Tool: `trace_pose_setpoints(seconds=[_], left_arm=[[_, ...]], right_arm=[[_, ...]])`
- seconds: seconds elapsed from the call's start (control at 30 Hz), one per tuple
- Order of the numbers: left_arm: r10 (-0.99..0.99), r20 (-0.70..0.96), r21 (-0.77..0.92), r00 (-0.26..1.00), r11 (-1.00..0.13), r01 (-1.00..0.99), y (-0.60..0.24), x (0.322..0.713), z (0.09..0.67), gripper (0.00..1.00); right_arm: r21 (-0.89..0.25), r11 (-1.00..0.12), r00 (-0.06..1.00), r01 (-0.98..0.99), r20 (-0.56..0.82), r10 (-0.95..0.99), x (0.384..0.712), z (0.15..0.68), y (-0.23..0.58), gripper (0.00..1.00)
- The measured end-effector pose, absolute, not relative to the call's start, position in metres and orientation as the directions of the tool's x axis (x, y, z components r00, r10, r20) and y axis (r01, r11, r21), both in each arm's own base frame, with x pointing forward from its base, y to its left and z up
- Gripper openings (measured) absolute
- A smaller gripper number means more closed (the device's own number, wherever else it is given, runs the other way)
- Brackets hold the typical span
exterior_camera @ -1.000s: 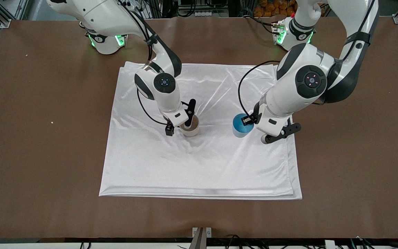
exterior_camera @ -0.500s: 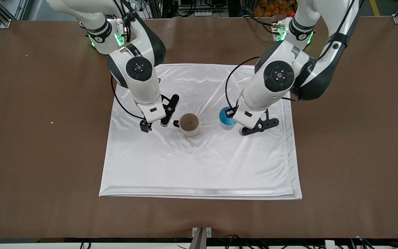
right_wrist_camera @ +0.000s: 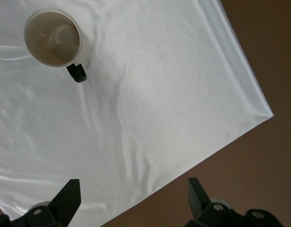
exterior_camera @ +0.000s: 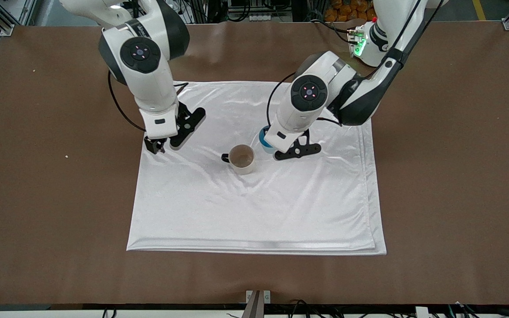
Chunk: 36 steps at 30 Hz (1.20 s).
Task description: Place blue cup into white mug on cloth
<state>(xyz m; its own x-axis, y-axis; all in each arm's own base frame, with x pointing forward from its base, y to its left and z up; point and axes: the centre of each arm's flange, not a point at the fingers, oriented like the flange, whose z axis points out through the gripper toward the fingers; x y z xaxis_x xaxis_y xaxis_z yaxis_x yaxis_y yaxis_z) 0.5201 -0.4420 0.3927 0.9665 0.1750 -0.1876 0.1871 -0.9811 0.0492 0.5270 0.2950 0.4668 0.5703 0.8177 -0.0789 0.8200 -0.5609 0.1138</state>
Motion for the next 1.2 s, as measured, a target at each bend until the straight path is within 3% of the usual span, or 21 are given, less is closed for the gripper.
trace_pose_setpoints(seconds=[0.5, 1.2], left_arm=[[0.097, -0.163, 0.048, 0.982, -0.993, 0.106, -0.486, 0.493, 0.36, 0.05], [0.092, -0.064, 0.125, 0.994, -0.987, 0.1, -0.511, 0.501, 0.344, 0.05]], right_arm=[[0.14, -0.697, 0.708, 0.703, -0.05, 0.705, 0.545, 0.518, 0.205, 1.0], [0.119, -0.858, 0.866, 0.499, -0.033, 0.499, 0.556, 0.574, 0.084, 1.0]])
